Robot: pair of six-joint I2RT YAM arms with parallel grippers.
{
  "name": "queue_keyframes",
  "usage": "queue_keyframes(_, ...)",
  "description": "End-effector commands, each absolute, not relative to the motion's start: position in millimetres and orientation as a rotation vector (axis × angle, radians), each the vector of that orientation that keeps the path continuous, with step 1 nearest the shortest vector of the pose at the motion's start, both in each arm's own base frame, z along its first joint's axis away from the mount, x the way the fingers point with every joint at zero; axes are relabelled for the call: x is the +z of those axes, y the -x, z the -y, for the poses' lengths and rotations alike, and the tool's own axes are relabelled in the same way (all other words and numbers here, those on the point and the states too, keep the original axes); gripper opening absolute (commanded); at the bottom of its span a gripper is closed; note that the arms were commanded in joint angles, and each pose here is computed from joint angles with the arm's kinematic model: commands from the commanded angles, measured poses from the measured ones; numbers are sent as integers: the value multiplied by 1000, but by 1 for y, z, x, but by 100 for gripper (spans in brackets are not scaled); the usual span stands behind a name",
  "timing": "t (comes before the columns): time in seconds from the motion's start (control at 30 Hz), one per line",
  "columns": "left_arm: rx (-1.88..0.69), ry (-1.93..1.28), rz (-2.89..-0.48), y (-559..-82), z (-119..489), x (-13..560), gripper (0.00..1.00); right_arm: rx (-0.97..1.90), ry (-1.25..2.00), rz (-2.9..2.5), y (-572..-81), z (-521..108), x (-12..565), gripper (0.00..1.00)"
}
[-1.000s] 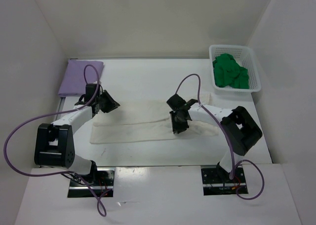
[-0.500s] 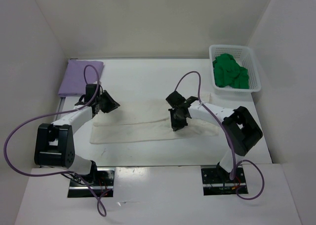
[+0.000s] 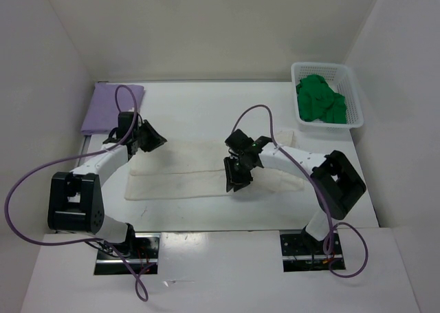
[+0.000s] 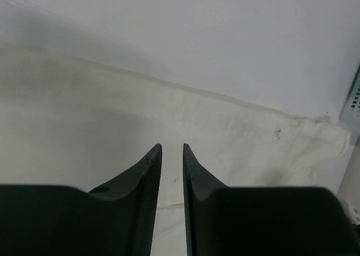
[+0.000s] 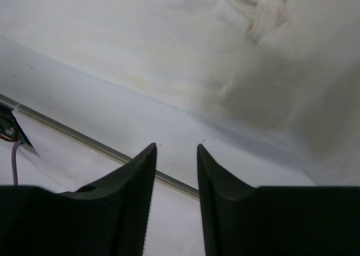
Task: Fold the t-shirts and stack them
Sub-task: Fold the other side of the tshirt into a rectangle
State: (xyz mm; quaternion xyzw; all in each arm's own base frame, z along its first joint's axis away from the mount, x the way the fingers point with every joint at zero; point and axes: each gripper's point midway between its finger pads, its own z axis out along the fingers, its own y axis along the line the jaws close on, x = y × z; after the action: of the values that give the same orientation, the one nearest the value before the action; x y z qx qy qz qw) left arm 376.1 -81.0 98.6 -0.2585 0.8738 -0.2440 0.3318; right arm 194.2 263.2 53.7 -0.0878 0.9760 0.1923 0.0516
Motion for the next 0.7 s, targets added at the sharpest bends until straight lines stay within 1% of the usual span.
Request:
queue_keyframes(0.0,-646,625,-2218,-394,82,121,28,717,290,-2910,-200,-285,78,43)
queue_keyframes(0.13,-657,602,-2210,-400,84,128,28,622,272,-2849,-220,-271,94,43)
queue_keyframes(0.17,-666,586,-2214,-399,86,128,30,616,216,-2832,-234,-259,97,38)
queue_keyframes(0.2,-670,578,-2227,-398,90,124,32,620,183,-2806,-245,-252,99,27)
queue_keyframes(0.23,-689,562,-2251,-396,98,119,32,630,136,-2771,-256,-244,107,22)
queue_keyframes(0.27,-679,559,-2272,-396,98,111,33,599,37,-2749,-272,-223,105,16)
queue_keyframes(0.33,-697,538,-2306,-393,108,102,33,538,-62,-2692,-295,-201,100,6)
queue_keyframes(0.4,-698,550,-2347,-391,110,87,33,470,-217,-2676,-311,-176,89,4)
queue_keyframes(0.47,-737,543,-2378,-387,116,77,33,412,-300,-2662,-313,-165,68,2)
queue_keyframes(0.6,-760,624,-2421,-381,118,51,33,401,-554,-2670,-303,-157,30,2)
queue_keyframes(0.63,-780,646,-2422,-380,117,47,33,396,-601,-2684,-294,-155,19,2)
queue_keyframes(0.67,-772,670,-2413,-381,109,45,33,409,-637,-2650,-297,-155,19,2)
